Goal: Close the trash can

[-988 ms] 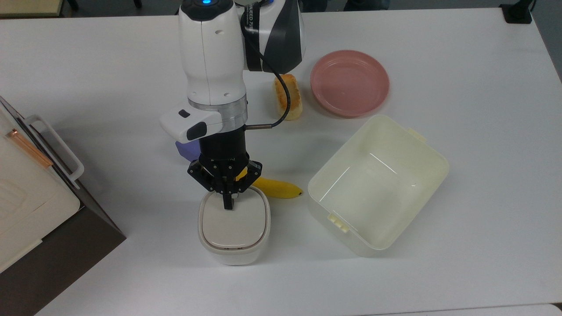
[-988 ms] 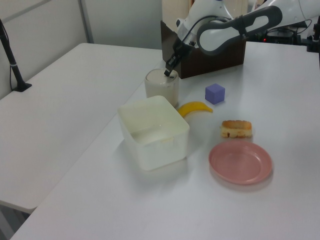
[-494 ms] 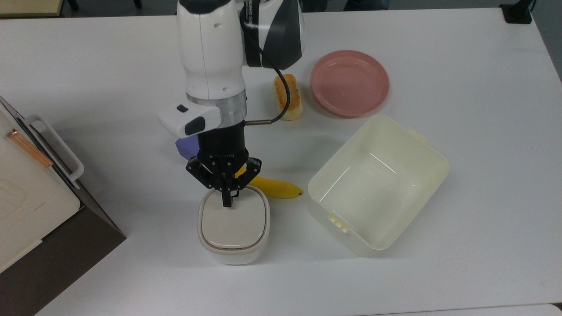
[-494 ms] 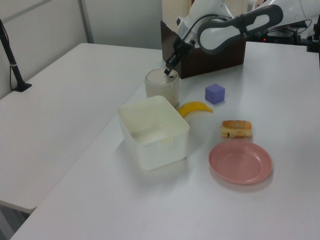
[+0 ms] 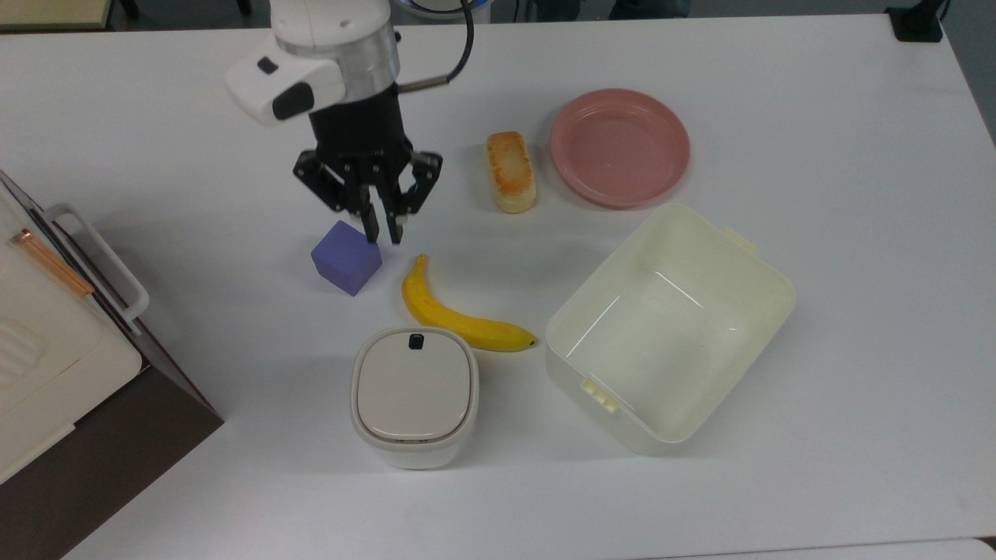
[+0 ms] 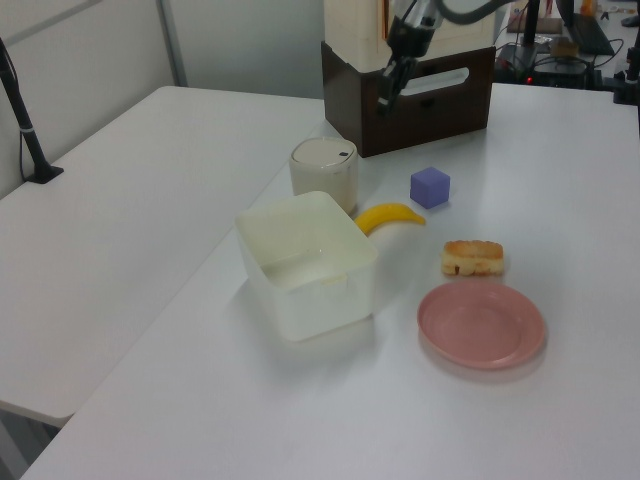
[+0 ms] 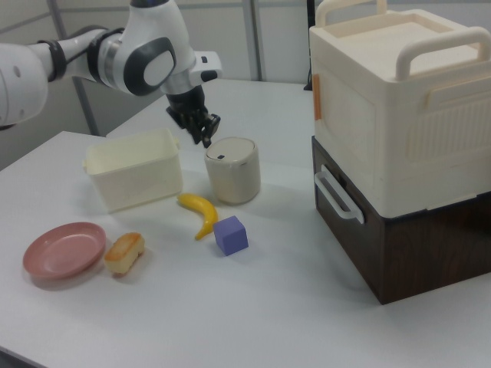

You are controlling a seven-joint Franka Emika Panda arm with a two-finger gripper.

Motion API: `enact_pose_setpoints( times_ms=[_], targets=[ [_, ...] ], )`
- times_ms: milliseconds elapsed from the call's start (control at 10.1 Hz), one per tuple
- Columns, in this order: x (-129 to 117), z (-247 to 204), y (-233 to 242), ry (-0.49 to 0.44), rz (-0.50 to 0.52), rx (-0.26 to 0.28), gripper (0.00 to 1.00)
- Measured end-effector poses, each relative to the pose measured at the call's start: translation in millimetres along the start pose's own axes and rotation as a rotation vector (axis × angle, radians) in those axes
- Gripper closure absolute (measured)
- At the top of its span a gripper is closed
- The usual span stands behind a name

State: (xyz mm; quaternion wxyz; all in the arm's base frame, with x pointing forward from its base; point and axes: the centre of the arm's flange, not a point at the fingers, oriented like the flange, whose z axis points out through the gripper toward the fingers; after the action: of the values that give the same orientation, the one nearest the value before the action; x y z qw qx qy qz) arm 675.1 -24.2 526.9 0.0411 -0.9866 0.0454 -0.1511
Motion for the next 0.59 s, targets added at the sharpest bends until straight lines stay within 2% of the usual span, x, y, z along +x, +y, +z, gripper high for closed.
enact_pose_setpoints(
  times_ms=[99,198,296,395,494,593],
  targets=[
    [-9.8,-7.6,1.8,-0.065,0.003,0.004,0.65],
    [-20.6,-20.8,8.2,-0.133,0.010,0.006,0.49],
    [-31.4,-41.9,17.6,-0.183,0.015,0.001,0.33],
    [-45.1,-68.6,26.7,-0.231,0.014,-0.014,0.11],
    [-56.7,-87.2,32.9,-0.271,-0.005,-0.071,0.00],
    [-64.8,-98.7,35.2,-0.297,-0.020,-0.120,0.00]
  ],
)
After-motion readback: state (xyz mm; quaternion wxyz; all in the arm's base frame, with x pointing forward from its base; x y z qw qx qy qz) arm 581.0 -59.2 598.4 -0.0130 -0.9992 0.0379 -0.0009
